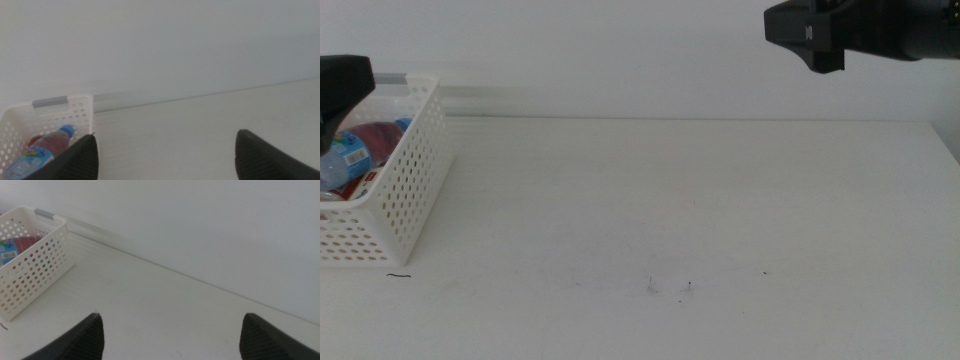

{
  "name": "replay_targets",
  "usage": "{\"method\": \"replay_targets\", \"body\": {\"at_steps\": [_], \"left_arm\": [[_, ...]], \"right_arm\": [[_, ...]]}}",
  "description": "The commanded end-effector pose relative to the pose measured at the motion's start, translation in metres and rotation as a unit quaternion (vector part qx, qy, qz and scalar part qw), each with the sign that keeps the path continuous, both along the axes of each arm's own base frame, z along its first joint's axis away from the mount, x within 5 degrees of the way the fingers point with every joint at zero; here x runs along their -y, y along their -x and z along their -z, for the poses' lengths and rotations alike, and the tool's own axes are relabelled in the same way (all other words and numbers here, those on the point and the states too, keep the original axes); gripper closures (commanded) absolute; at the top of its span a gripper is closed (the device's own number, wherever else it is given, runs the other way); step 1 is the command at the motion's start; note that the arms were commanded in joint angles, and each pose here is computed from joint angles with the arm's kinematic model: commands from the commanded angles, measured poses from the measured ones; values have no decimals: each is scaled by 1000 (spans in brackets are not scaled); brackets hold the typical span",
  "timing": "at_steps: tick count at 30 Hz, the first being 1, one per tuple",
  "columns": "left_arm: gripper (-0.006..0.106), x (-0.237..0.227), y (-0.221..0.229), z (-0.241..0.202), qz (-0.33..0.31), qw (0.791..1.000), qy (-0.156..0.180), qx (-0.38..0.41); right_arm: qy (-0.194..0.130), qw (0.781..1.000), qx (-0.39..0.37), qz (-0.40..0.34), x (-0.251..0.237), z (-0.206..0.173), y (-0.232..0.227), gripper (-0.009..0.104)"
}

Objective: Use arms to grab the bottles and put them into the dustbin to the left of the table.

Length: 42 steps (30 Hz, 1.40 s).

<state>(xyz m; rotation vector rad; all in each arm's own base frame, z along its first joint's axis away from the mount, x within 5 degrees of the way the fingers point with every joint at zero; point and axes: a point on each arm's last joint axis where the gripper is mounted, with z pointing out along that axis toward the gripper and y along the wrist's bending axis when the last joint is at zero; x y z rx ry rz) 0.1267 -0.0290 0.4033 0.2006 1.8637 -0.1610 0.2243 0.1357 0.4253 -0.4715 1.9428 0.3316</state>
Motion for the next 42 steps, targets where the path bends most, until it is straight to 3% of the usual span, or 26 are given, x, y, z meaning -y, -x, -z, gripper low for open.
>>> {"method": "replay_targets", "body": {"at_steps": [1, 5, 9, 15, 22, 27, 34, 42], "left_arm": [[7, 0, 1, 3, -2, 1000, -2, -1], [7, -5, 18, 27, -3, 1000, -5, 1], [7, -8, 37, 73, 0, 1000, 2, -7], [7, -16, 72, 127, 2, 1000, 19, 21], [7, -19, 83, 166, 1, 996, 27, 83], [7, -17, 76, 190, 1, 995, 30, 95], [7, -20, 72, 214, -30, 998, 25, 57], [7, -24, 71, 206, -69, 992, 33, 102]], "right_arm": [[1, 1000, 16, 3, 4, 1, 1, 8], [-24, 996, 82, 36, 35, 10, 14, 8], [-22, 990, 91, 101, 80, 38, 49, 8], [-102, 969, 114, 196, 120, 105, 102, 8], [-91, 963, 103, 231, 131, 183, 142, 8], [-98, 960, 127, 229, 132, 214, 160, 8], [-95, 959, 139, 229, 133, 228, 168, 8], [-86, 961, 126, 230, 133, 231, 169, 8]]}}
